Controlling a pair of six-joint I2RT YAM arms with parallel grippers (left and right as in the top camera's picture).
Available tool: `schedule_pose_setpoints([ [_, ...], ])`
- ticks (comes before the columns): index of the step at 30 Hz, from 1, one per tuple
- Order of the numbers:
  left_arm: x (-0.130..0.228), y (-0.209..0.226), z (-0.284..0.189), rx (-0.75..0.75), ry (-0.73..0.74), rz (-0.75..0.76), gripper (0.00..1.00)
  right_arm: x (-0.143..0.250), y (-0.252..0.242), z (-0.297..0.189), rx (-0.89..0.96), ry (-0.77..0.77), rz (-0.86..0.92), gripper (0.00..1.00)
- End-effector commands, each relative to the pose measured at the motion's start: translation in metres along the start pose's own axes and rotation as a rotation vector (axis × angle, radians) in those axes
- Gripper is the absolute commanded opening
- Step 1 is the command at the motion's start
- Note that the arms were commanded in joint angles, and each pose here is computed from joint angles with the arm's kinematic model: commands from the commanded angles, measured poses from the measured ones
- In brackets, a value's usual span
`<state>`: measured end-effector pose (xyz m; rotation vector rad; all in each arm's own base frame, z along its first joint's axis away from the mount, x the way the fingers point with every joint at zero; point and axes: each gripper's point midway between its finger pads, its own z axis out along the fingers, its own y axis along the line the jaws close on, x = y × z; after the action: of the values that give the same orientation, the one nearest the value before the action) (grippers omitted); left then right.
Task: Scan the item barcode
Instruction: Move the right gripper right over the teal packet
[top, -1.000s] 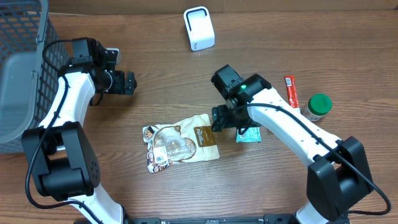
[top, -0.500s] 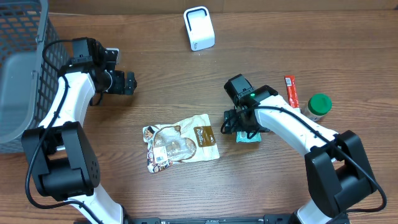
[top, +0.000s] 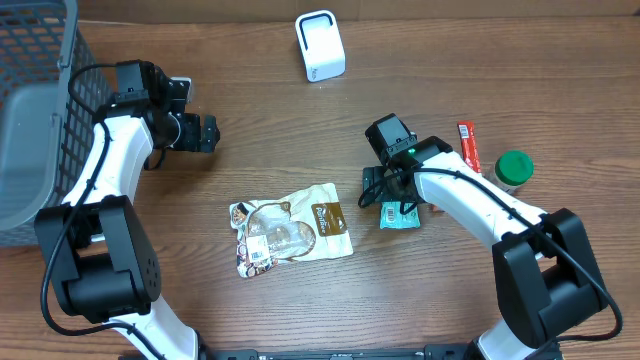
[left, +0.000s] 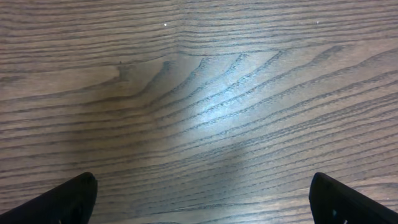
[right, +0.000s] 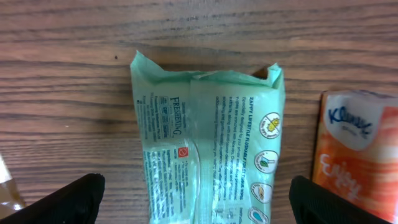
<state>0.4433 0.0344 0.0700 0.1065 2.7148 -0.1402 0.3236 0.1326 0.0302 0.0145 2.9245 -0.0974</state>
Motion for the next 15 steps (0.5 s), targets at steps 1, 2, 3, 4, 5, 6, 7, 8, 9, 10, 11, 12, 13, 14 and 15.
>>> schedule_pose_setpoints([
  [1,-0.017,-0.004,-0.017,-0.004,-0.056,0.023,1.00,0.007,-0.004,0.009,0.011,0.001,0.007,0.98],
  [2,-0.016,-0.004,-0.017,-0.004,-0.055,0.023,1.00,0.008,-0.004,0.012,0.006,0.000,0.007,0.99],
  [3,-0.017,-0.004,-0.017,-0.004,-0.056,0.023,1.00,0.009,-0.003,0.013,0.001,0.000,0.008,0.99],
  [4,-0.017,-0.004,-0.017,-0.004,-0.056,0.023,1.00,0.011,-0.002,0.015,-0.009,0.004,0.008,0.99],
  [5,-0.017,-0.004,-0.017,-0.004,-0.056,0.023,1.00,0.013,0.002,0.016,-0.032,0.010,0.008,0.99],
  [6,-0.017,-0.004,-0.017,-0.004,-0.056,0.023,1.00,0.015,0.008,0.017,-0.066,0.022,0.008,0.99],
  [7,-0.017,-0.004,-0.017,-0.004,-0.056,0.023,1.00,0.018,0.018,0.016,-0.122,0.041,0.009,0.99],
  [8,-0.017,-0.004,-0.017,-0.004,-0.056,0.024,1.00,0.021,0.026,0.015,-0.172,0.058,0.008,0.99],
  [9,-0.017,-0.004,-0.017,-0.004,-0.056,0.023,1.00,0.023,0.036,0.013,-0.226,0.074,0.007,0.99],
  [10,-0.017,-0.004,-0.017,-0.004,-0.056,0.023,1.00,0.024,0.043,0.011,-0.261,0.083,0.004,0.99],
  [11,-0.017,-0.004,-0.017,-0.004,-0.056,0.023,1.00,0.025,0.049,0.010,-0.291,0.088,0.001,0.99],
  [12,-0.017,-0.004,-0.017,-0.004,-0.056,0.023,1.00,0.026,0.053,0.008,-0.308,0.091,-0.003,0.98],
  [13,-0.017,-0.004,-0.017,-0.004,-0.056,0.023,1.00,0.027,0.056,0.007,-0.323,0.094,-0.008,0.98],
  [14,-0.017,-0.004,-0.017,-0.004,-0.056,0.023,1.00,0.028,0.060,0.006,-0.333,0.096,-0.014,0.98],
  [15,-0.017,-0.004,-0.017,-0.004,-0.056,0.023,1.00,0.029,0.062,0.006,-0.336,0.095,-0.020,0.97],
])
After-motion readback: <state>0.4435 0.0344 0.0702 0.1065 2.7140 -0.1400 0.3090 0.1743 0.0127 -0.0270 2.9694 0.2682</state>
